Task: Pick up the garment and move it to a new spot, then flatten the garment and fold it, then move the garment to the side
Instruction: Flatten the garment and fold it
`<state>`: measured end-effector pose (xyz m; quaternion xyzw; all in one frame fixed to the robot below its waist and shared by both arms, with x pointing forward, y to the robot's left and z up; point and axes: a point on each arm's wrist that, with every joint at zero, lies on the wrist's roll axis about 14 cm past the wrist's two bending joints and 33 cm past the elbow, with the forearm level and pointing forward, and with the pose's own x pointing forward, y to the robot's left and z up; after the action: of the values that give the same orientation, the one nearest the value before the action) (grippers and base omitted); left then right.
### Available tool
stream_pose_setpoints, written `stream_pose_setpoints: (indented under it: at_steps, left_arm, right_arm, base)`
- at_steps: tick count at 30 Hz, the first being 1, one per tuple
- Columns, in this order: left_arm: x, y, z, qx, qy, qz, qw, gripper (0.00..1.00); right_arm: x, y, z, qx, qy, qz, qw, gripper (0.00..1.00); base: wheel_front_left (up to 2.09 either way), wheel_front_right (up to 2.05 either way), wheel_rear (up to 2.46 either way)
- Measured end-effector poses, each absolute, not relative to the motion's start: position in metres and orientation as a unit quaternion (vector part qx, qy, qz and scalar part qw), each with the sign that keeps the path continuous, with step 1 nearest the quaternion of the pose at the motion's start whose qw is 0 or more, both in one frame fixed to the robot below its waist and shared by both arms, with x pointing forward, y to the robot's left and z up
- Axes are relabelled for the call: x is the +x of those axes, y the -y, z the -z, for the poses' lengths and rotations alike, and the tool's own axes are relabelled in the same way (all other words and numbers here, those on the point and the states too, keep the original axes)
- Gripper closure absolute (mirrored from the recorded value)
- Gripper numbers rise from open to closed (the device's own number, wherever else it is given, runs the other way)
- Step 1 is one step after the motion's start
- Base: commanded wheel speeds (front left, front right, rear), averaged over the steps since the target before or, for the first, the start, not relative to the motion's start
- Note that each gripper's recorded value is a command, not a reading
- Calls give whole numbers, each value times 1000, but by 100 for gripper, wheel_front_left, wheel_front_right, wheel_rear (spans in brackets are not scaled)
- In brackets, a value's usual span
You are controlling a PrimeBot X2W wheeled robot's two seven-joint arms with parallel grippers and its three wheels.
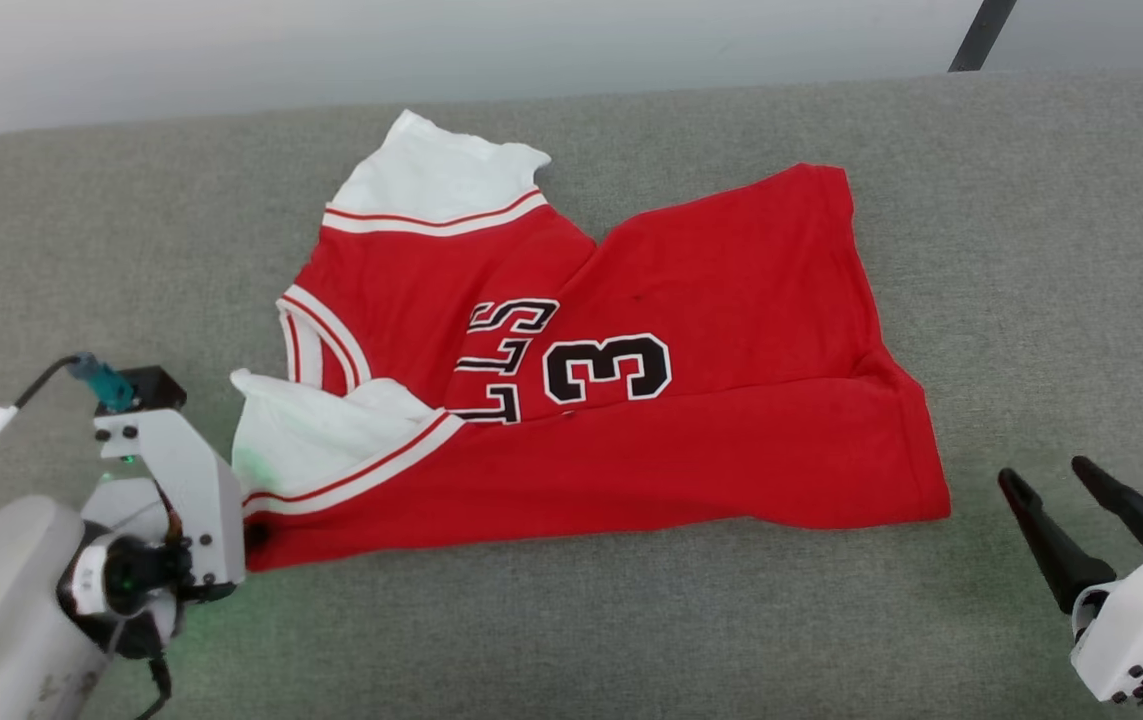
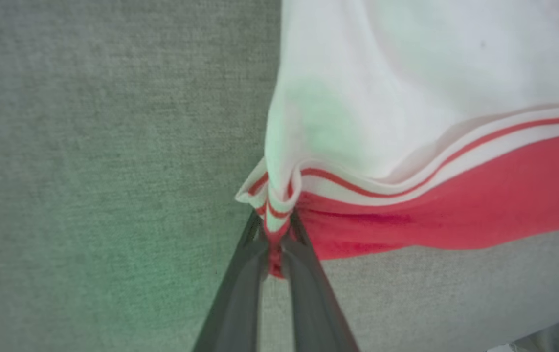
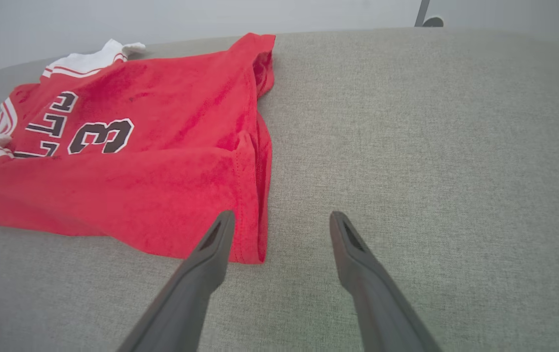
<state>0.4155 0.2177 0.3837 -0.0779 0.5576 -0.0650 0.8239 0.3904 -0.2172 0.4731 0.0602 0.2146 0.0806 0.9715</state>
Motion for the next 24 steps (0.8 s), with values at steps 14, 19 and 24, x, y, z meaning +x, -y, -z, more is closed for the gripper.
stream_pose_setpoints:
  at_steps: [14, 19, 24]
  left_arm:
    - [423, -212, -380, -92, -551, 77, 826, 100]
    - [427, -211, -380, -96, -545, 77, 830, 100]
    - [429, -210, -379, -104, -541, 78, 831, 100]
  right_arm:
    - [406, 200, -443, 59, -338, -111, 933, 0]
    - [414, 192, -420, 55, -394, -119, 910, 0]
    - [415, 183, -394, 50, -453, -125, 881, 0]
  base:
    - [0, 0, 0]
    - [0, 0, 0]
    - [0, 0, 0]
